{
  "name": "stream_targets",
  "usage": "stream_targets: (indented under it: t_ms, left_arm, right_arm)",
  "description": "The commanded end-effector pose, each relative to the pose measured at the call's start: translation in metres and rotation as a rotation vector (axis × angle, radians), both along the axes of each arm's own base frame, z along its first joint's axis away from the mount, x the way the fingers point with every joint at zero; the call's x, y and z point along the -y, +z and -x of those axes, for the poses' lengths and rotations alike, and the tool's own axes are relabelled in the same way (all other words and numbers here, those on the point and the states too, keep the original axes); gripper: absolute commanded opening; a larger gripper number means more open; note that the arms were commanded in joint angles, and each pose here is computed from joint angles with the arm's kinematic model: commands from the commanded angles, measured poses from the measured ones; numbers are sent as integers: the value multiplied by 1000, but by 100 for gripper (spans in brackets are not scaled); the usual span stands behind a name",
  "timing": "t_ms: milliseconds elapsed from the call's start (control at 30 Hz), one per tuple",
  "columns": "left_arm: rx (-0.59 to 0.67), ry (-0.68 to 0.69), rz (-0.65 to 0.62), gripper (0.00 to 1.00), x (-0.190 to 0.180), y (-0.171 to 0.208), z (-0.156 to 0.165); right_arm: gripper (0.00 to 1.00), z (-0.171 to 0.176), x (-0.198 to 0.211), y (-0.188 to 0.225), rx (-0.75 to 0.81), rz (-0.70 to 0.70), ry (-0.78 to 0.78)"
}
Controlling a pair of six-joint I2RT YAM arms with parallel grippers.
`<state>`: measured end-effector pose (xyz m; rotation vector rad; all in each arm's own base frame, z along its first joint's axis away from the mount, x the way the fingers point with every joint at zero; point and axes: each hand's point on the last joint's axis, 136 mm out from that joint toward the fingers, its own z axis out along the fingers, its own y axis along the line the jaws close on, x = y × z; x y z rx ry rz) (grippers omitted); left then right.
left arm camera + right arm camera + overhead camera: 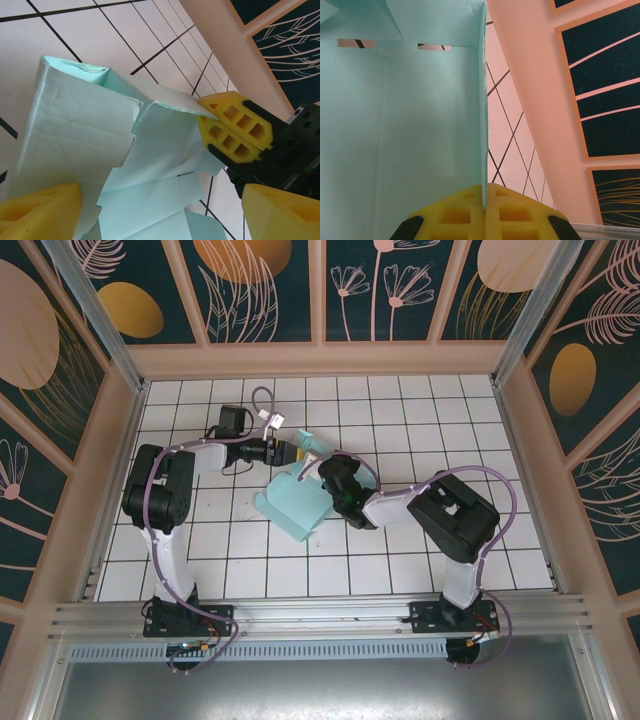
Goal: Fold the paper box
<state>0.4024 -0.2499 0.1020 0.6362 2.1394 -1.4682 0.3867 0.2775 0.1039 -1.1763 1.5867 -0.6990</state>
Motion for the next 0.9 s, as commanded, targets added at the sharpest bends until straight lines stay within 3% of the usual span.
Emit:
stream_targets:
  t_ms: [0, 200, 467, 767, 867]
  left_arm:
    - [36, 25, -41, 84, -3, 2, 1]
    - [127, 247, -25, 96, -34, 21, -40]
    - [44, 127, 7, 99, -20, -1, -60]
    - [0, -88, 59, 99, 14, -2, -35]
    - [26, -93, 53, 99, 17, 1, -29]
  right_arm:
    - [0, -5, -5, 8, 13, -53, -5]
    - [0, -1, -2, 10, 11, -63, -6]
    - [0, -1, -1, 11, 11, -75, -9]
    - [0, 0, -2, 9, -3, -84, -11]
    - [0, 1, -2, 9, -6, -81, -11]
